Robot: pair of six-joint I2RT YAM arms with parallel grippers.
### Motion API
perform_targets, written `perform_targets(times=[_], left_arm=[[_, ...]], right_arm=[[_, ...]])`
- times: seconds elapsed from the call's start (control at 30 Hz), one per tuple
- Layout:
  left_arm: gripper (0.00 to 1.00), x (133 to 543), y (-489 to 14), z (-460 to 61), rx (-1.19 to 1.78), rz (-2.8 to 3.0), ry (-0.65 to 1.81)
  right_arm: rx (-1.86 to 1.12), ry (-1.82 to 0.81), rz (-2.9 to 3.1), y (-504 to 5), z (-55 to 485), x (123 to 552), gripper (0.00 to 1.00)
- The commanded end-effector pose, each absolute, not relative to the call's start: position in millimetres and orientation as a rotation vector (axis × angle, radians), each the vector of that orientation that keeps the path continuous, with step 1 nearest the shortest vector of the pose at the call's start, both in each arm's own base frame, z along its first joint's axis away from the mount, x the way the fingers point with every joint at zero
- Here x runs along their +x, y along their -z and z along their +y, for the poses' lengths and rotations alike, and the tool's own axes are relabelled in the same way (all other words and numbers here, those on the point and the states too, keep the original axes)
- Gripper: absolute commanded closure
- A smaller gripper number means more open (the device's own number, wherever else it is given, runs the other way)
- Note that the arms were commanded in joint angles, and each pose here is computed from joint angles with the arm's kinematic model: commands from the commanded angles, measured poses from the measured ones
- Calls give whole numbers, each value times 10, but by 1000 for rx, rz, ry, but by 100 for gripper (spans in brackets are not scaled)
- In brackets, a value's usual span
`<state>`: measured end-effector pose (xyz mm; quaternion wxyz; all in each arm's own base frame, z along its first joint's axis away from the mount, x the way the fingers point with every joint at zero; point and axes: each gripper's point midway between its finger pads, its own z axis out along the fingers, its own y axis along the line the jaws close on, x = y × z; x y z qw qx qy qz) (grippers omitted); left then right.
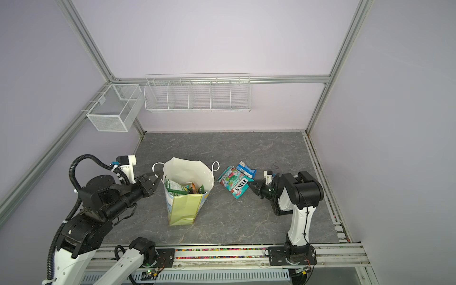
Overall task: Place the snacks into the paper bag
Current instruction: Pick up the snack at the center of the table.
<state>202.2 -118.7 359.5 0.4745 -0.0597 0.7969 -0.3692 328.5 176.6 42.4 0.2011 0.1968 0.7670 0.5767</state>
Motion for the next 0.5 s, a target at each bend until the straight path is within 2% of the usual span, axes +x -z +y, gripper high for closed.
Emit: perform_targets(times=[0.0,0.47], left_arm=[[100,1984,-3749,-1155,-139,1903,908],[100,1970,-3792,-1157,-131,1891,914]], right_arm=[[559,-1563,2191,-409,1759,3232,93],[516,-1495,2198,-555,1797,3233,93]])
